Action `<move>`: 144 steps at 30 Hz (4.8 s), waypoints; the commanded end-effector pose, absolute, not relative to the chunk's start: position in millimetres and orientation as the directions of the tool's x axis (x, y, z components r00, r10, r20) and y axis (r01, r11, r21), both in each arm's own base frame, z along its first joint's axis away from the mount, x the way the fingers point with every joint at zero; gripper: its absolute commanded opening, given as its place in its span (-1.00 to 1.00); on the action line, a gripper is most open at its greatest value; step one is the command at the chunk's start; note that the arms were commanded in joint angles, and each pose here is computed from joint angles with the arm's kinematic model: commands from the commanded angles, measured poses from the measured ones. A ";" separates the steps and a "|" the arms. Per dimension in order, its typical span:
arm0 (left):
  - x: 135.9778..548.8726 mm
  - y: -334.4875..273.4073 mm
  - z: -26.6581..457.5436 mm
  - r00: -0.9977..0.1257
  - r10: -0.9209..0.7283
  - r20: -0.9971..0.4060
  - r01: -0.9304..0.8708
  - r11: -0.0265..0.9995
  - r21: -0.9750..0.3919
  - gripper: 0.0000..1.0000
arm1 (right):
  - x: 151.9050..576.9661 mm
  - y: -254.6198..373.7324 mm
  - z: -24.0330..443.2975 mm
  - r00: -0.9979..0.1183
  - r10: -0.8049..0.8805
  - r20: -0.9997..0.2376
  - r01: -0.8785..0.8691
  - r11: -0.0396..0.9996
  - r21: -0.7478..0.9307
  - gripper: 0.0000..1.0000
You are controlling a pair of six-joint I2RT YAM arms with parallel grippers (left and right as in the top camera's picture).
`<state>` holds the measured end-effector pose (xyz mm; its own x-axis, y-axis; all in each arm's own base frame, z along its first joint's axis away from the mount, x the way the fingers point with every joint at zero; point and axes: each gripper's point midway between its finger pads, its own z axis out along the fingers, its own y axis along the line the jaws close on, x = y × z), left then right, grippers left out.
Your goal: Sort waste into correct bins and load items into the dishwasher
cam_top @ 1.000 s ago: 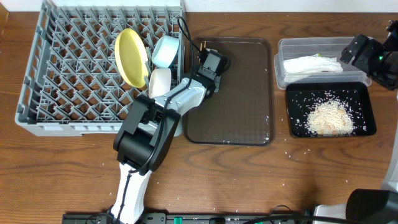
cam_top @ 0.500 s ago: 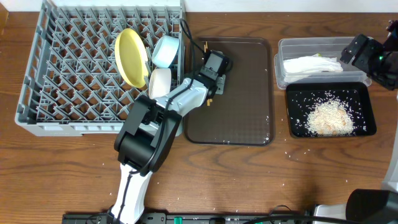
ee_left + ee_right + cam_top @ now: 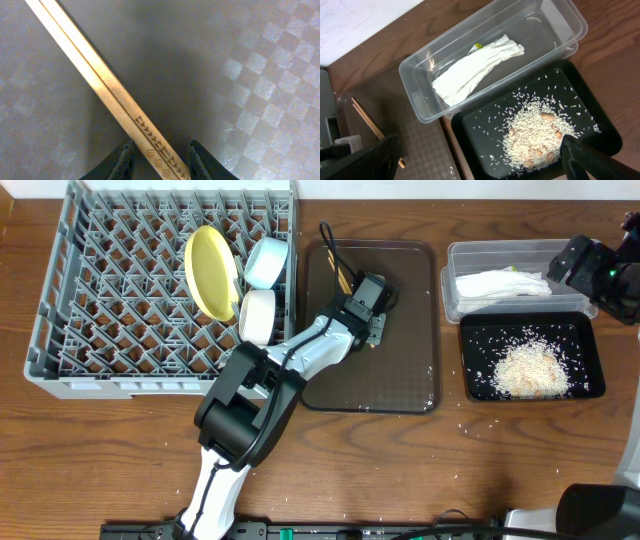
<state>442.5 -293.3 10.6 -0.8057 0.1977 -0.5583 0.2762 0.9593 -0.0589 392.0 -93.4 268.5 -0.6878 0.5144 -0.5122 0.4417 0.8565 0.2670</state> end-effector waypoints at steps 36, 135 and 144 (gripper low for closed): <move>464.8 -290.8 8.7 -0.771 -0.061 -0.634 0.036 0.990 -0.138 -0.24 | 390.8 -97.0 269.7 -0.678 0.526 -0.513 0.454 0.849 0.270 0.99; 376.7 -156.2 236.3 -0.788 0.081 -0.610 0.115 0.993 -0.017 -0.85 | 390.8 -96.8 269.7 -0.679 0.526 -0.513 0.454 0.849 0.270 0.99; 388.5 -60.3 202.5 -0.863 0.079 -0.498 -0.004 0.987 0.163 -0.85 | 390.8 -97.0 269.7 -0.678 0.526 -0.513 0.454 0.849 0.270 0.99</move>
